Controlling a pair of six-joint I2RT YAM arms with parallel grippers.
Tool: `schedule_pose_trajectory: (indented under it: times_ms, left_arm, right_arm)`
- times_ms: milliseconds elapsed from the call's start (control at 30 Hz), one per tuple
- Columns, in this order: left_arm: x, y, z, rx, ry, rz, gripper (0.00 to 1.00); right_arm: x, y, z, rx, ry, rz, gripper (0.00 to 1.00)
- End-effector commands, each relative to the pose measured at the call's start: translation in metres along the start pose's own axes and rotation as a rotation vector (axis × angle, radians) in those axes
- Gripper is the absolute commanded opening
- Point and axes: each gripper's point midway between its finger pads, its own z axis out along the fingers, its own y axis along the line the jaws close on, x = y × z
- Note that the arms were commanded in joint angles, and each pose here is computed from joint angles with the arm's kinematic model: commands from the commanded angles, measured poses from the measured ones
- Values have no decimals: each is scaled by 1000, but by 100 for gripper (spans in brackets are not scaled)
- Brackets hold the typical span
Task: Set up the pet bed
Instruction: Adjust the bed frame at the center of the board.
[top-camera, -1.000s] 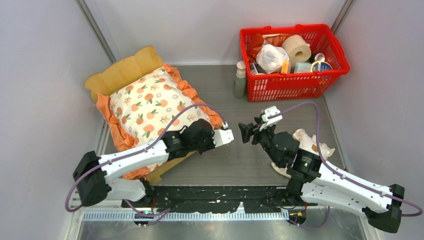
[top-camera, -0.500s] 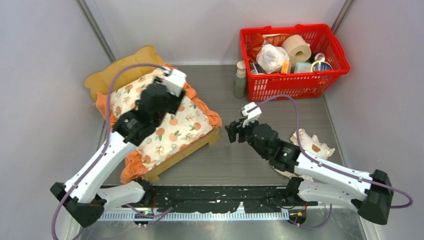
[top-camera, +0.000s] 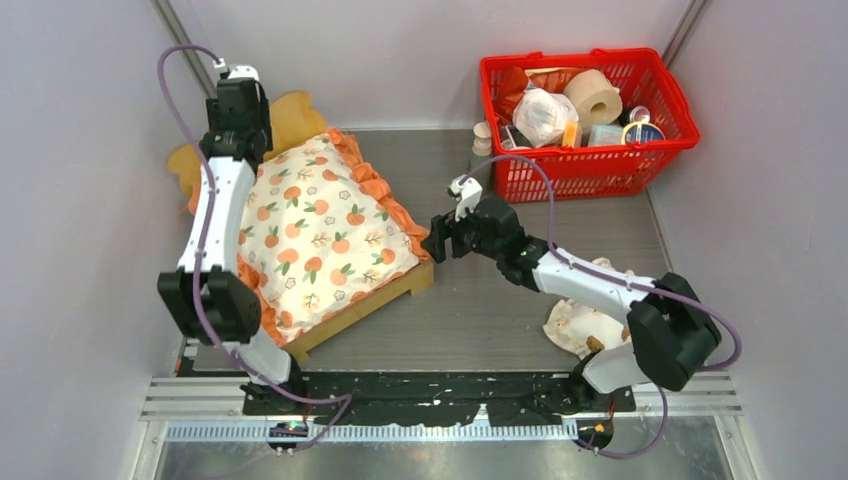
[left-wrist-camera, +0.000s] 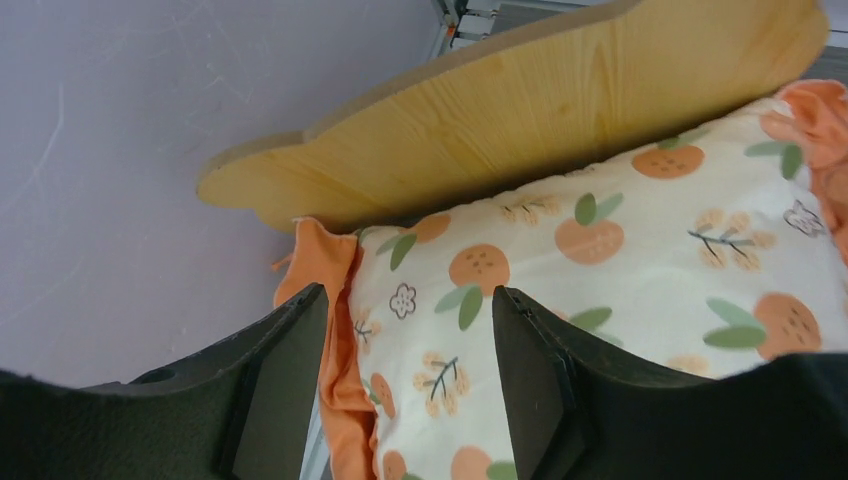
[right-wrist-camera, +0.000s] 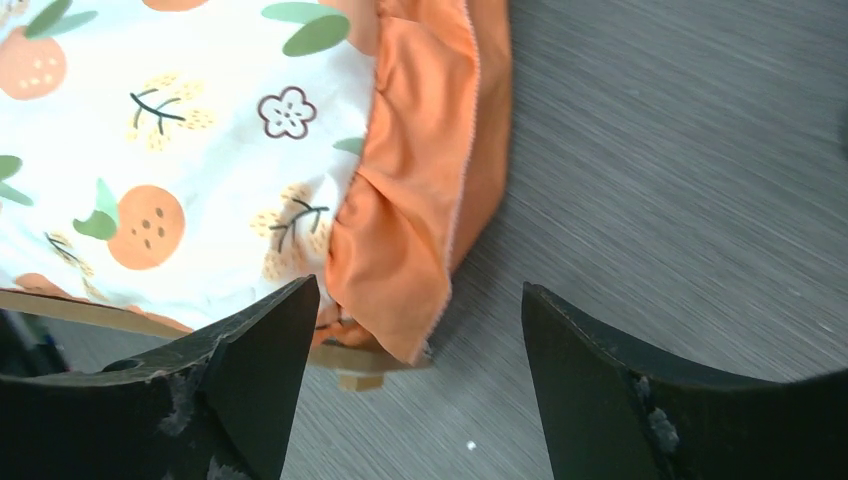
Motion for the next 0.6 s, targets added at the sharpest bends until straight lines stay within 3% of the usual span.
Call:
schedule_pose_trajectory:
  times_ms: [0, 200, 400, 467, 567]
  left_arm:
    - [-21, 8, 35, -40, 4, -34, 65]
    - [-14, 6, 85, -75, 65, -48, 65]
    - [-1, -20, 129, -19, 71, 11, 61]
    - [-3, -30, 141, 21, 45, 16, 57]
    - [-10, -57, 153, 145, -20, 28, 43]
  right_arm:
    - [-25, 12, 23, -138, -58, 135, 81]
    - [-6, 22, 64, -242, 55, 236, 83]
    - [3, 27, 80, -360, 32, 389, 80]
    - [6, 28, 80, -389, 26, 390, 77]
    - [13, 30, 72, -402, 23, 389, 75]
